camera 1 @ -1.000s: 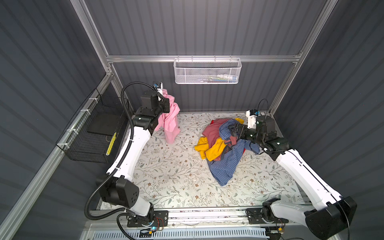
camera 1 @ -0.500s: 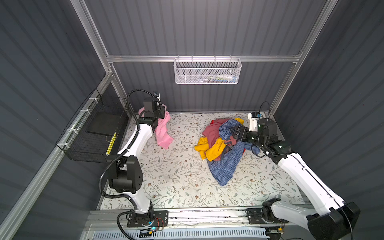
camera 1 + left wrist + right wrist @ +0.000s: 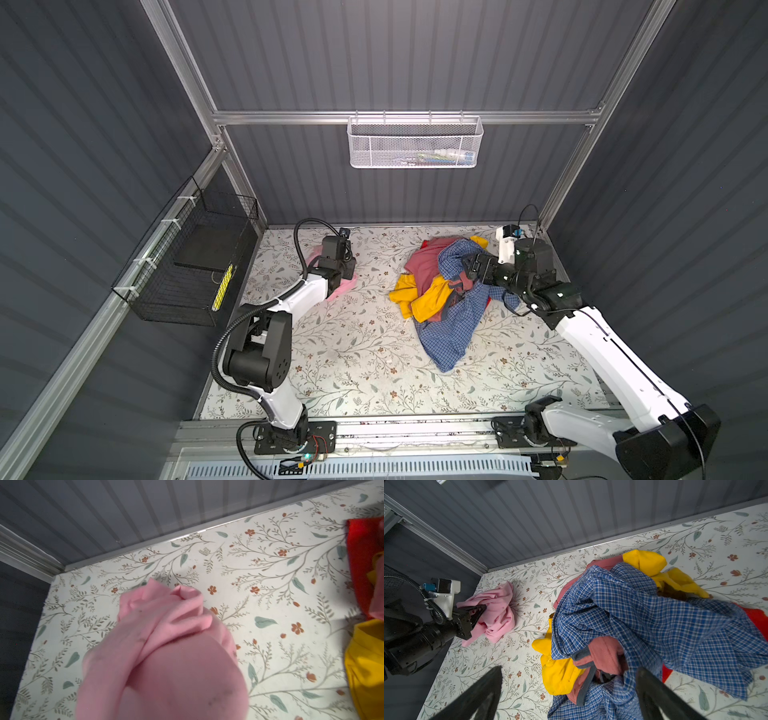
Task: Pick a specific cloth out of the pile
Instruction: 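Lower the pink shirt onto the clear table with the left gripper and release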
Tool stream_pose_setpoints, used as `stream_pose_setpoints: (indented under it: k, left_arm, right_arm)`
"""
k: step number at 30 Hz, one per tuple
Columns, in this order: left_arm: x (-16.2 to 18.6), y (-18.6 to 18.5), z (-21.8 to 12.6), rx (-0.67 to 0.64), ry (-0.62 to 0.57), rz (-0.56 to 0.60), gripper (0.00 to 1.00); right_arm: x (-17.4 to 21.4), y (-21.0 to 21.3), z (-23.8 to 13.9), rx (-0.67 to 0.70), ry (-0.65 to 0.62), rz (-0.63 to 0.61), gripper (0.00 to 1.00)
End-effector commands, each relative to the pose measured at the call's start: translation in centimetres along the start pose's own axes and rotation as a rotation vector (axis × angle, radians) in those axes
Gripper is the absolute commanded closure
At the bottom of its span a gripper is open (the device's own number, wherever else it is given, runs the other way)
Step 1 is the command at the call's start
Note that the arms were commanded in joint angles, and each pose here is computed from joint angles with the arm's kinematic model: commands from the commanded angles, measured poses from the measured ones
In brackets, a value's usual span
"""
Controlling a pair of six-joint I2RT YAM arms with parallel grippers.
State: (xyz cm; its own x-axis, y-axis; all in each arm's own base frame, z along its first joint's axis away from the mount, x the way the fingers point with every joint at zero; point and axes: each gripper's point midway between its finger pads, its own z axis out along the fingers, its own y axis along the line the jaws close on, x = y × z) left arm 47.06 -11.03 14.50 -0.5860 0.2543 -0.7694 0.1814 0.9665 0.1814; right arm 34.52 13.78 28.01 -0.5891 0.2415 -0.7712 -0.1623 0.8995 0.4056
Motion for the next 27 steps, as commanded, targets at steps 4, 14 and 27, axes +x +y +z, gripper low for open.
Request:
stream_pose_setpoints:
  k: [4,14,27]
  left_arm:
    - [0.1,-0.3,-2.9,0.062,-0.011,-0.168,1.00]
    - [5.5,-2.0,-3.5,0.163,0.209,-0.343,1.00]
    - [13.1,0.3,0.9,0.201,0.529,-0.446,1.00]
  right_arm:
    - [0.7,0.1,0.4,-0.003,0.022,0.000,0.01]
    - [0.7,0.1,0.2,-0.005,0.020,-0.001,0.01]
    - [1.5,0.0,1.2,-0.003,0.057,0.002,0.01]
